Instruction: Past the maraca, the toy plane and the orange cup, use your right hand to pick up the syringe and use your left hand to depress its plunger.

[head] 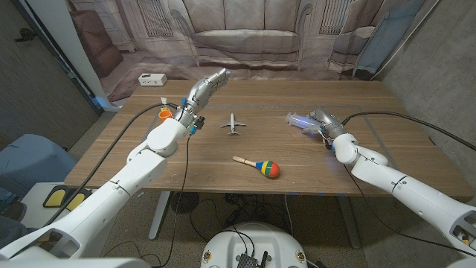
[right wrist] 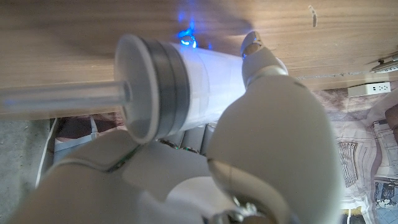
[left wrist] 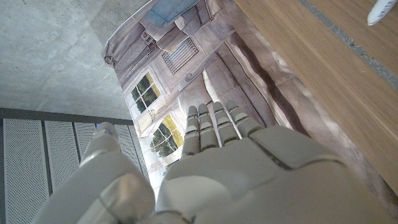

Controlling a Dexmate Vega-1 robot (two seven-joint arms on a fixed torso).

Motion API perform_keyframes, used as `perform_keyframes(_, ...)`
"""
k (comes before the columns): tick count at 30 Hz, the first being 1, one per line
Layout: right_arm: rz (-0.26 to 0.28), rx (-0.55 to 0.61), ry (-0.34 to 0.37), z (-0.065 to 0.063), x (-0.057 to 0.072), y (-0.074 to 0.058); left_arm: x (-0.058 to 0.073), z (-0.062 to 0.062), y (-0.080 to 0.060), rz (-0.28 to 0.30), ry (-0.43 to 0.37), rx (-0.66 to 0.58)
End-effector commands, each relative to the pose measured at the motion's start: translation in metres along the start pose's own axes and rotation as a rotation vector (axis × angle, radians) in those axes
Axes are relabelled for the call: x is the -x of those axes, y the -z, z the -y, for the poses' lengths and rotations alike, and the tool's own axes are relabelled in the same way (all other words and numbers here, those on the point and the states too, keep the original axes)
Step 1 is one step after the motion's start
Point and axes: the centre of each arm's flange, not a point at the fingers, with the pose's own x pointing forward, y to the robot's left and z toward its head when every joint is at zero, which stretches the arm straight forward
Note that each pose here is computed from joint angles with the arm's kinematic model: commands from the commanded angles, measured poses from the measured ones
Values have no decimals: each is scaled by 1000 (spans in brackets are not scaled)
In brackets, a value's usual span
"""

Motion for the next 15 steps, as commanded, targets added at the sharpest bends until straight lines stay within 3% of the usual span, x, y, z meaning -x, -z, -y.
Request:
perform_keyframes(1, -15, 48, 13, -3, 4, 4, 1, 1, -1, 2, -2, 1)
perform_keyframes(15, -10, 85, -1, -3, 8, 4, 3, 1, -1, 2, -2, 1)
